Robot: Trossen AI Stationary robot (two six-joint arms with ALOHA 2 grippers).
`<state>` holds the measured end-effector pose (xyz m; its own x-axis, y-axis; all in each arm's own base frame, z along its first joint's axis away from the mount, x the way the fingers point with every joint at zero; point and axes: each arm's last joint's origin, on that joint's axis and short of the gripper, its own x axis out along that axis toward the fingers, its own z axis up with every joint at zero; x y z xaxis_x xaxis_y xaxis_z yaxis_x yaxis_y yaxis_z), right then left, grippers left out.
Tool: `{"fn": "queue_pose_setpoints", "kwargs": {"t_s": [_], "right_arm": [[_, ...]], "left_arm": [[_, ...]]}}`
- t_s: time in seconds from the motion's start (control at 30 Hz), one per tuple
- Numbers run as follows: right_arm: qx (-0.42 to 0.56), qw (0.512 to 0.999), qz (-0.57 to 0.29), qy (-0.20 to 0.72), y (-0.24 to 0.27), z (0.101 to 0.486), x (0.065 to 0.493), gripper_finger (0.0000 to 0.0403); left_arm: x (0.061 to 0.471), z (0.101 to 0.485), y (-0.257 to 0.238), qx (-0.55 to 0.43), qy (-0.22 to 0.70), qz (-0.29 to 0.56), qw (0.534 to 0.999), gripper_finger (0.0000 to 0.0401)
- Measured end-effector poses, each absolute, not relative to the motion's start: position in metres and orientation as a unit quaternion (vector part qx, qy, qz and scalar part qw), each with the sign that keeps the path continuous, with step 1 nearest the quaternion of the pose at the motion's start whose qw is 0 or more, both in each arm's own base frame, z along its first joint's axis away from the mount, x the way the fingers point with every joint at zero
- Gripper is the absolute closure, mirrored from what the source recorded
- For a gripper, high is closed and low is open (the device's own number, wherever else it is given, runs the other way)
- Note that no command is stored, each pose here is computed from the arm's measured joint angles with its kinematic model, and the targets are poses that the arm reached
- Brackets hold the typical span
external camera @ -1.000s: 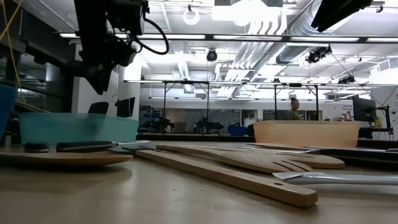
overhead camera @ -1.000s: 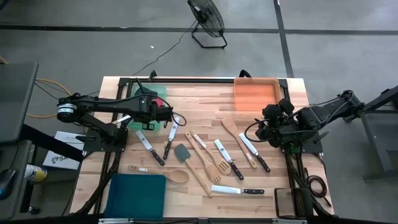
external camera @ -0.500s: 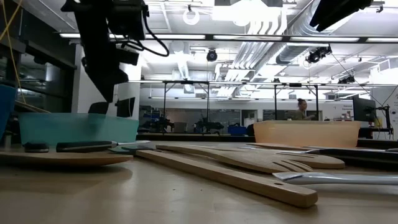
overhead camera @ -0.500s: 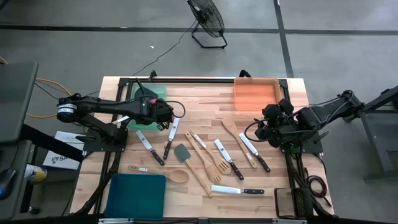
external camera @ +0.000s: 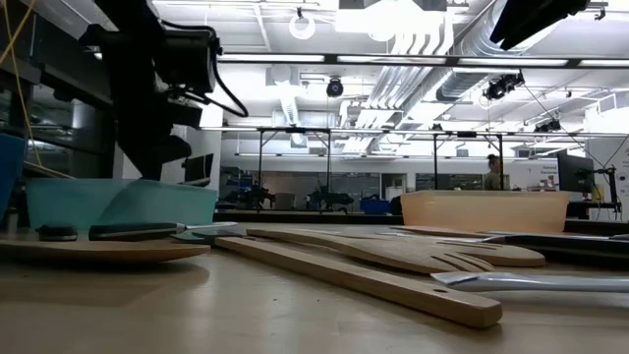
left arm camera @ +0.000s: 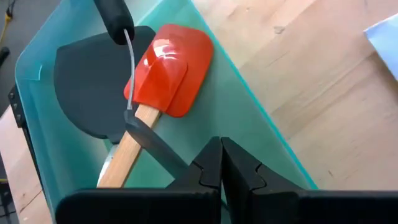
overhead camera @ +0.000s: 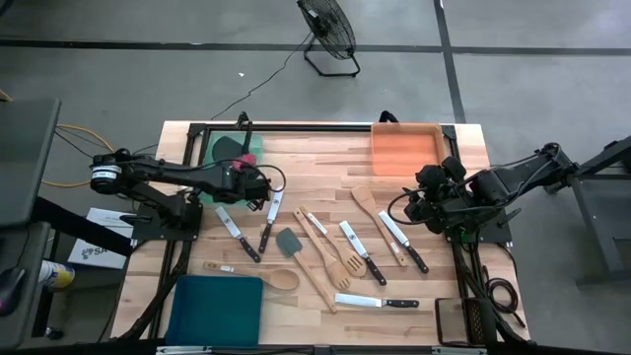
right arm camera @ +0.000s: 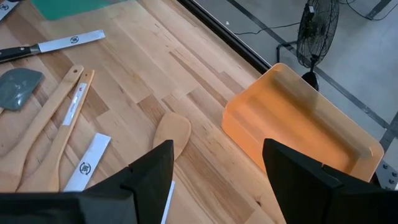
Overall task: Pick & Place Kitchen Items
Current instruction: Put the black turner spatula into the blue green bin, then put the black knife into the blue bin
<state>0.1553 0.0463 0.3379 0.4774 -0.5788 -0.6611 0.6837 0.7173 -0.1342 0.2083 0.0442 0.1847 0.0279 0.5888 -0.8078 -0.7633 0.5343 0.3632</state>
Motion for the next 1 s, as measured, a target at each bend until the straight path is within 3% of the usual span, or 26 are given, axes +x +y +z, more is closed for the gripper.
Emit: {"fn": "queue_pose_setpoints", "kwargs": {"t_s": [0.3, 0.5, 0.8, 1.0], "right_arm": [[0.086, 0.856, -0.373, 0.348, 0.046, 0.338, 0.156, 0.0164], [0.116, 0.851, -0.385, 0.337, 0.047, 0.33, 0.157, 0.0164], [0.239, 0.817, -0.336, 0.403, 0.058, 0.287, 0.167, 0.0164], [0.315, 0.761, -0.319, 0.469, 0.062, 0.271, 0.162, 0.0164]], "left_arm": [[0.213, 0.204, 0.045, -0.092, 0.464, 0.474, 0.743, 0.0401], [0.221, 0.236, 0.047, -0.097, 0.376, 0.47, 0.793, 0.0401], [0.245, 0.27, 0.043, -0.023, 0.247, 0.385, 0.889, 0.0401], [0.255, 0.271, 0.047, 0.051, 0.146, 0.326, 0.933, 0.0401]]}}
